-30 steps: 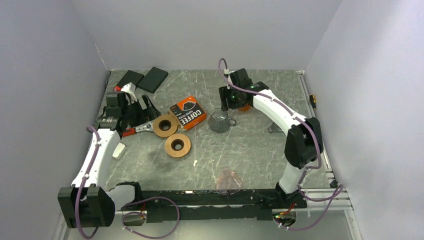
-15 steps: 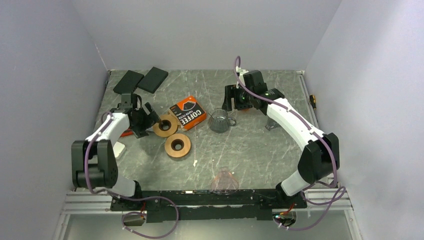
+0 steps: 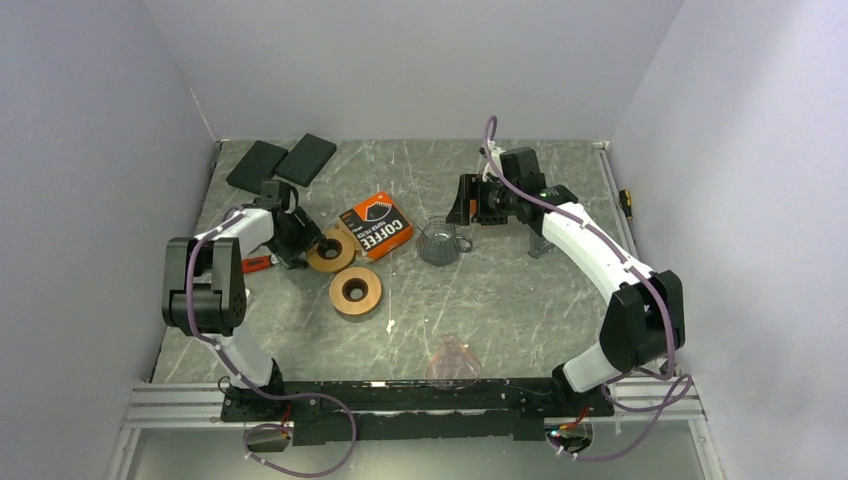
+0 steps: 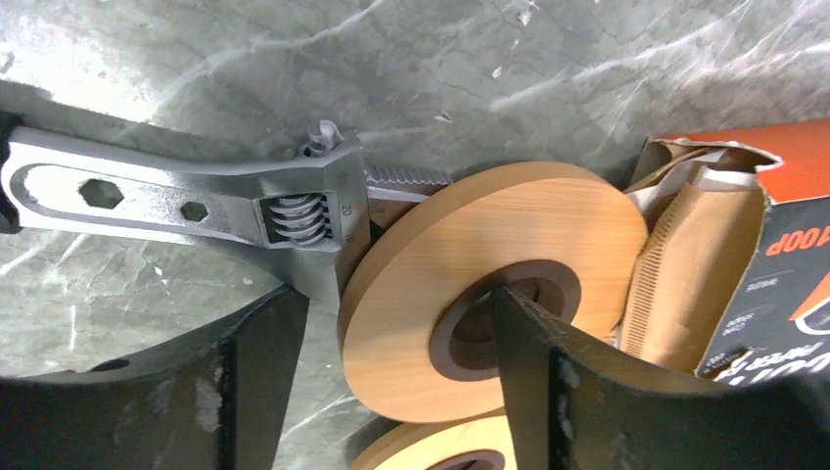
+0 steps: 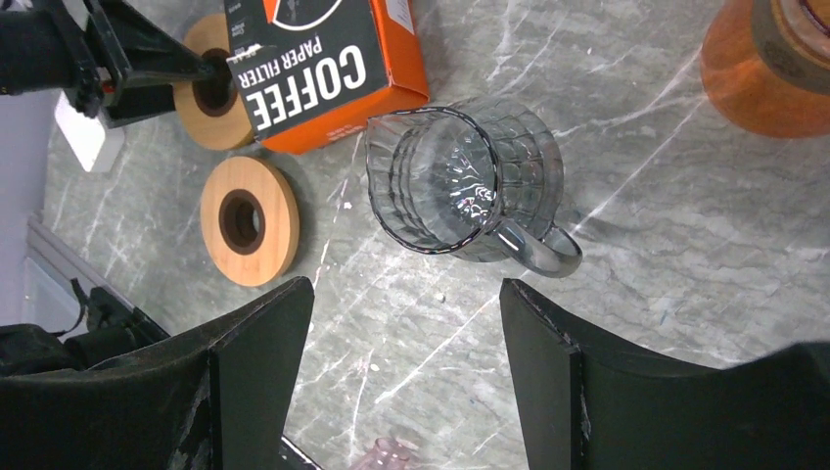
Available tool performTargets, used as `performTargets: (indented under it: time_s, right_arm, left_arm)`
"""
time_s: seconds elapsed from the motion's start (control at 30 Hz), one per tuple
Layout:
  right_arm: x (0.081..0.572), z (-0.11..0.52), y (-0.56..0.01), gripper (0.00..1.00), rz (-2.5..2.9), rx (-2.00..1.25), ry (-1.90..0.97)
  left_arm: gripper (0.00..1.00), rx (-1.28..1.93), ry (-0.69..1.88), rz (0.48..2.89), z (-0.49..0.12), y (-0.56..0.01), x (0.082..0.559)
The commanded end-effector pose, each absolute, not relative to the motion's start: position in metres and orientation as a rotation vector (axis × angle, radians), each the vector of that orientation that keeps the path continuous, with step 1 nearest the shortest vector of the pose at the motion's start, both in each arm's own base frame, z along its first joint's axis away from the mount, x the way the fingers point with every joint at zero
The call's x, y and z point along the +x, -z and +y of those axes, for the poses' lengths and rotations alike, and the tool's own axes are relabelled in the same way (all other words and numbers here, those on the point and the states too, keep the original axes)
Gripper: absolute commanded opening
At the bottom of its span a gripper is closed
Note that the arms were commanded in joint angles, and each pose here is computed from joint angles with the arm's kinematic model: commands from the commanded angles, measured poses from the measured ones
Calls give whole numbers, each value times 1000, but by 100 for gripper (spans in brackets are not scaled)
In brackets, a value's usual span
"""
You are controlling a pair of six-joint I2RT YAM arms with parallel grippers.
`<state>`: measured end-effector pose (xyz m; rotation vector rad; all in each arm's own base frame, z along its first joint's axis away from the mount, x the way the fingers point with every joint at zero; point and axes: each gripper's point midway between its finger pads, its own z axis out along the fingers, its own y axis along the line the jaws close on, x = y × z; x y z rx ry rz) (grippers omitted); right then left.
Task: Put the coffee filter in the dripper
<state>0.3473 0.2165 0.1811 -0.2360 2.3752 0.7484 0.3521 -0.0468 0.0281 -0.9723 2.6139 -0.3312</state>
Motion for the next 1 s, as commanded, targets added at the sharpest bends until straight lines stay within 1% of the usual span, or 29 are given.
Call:
performTargets:
  time_s: [0.0,0.07,0.13,0.17,0.2,0.27,0.3,0.33,0.63,0.97]
  right_arm:
    - [352,218,-209,75,2272,-217,-852]
    - [352,216,-210,75,2274,-204,-877]
    - [353,214,-211,75,2271,-186,-893]
    - [353,213,-211,75,2269,-180,-902]
    - [354,211,-211,75,2266,-174,-908]
    - [355,209,-211,75,2264,-165,-918]
    - [356,207,-210,75,2267,-156,-922]
    - [357,206,-210,75,2267,-151,-931]
    - [358,203,-217,75,2257,-127,-962]
    - [357,208,-226,75,2231,-137,-1019]
  left_arm:
    - [69,-932,258,2637,-51,-19,358]
    - [64,-924,256,2641,-52,-19,356]
    - [62,-920,264,2637,-53,-22,355]
    - [59,-912,273,2629,-54,-24,355]
    - [54,-903,284,2621,-55,-27,356]
    - [48,-881,312,2604,-57,-34,357]
    - [43,-869,326,2598,-59,-38,357]
    - [41,-859,337,2594,-60,-41,357]
    - [38,-798,325,2544,-55,-81,348]
    - [39,-698,307,2441,-47,-138,332]
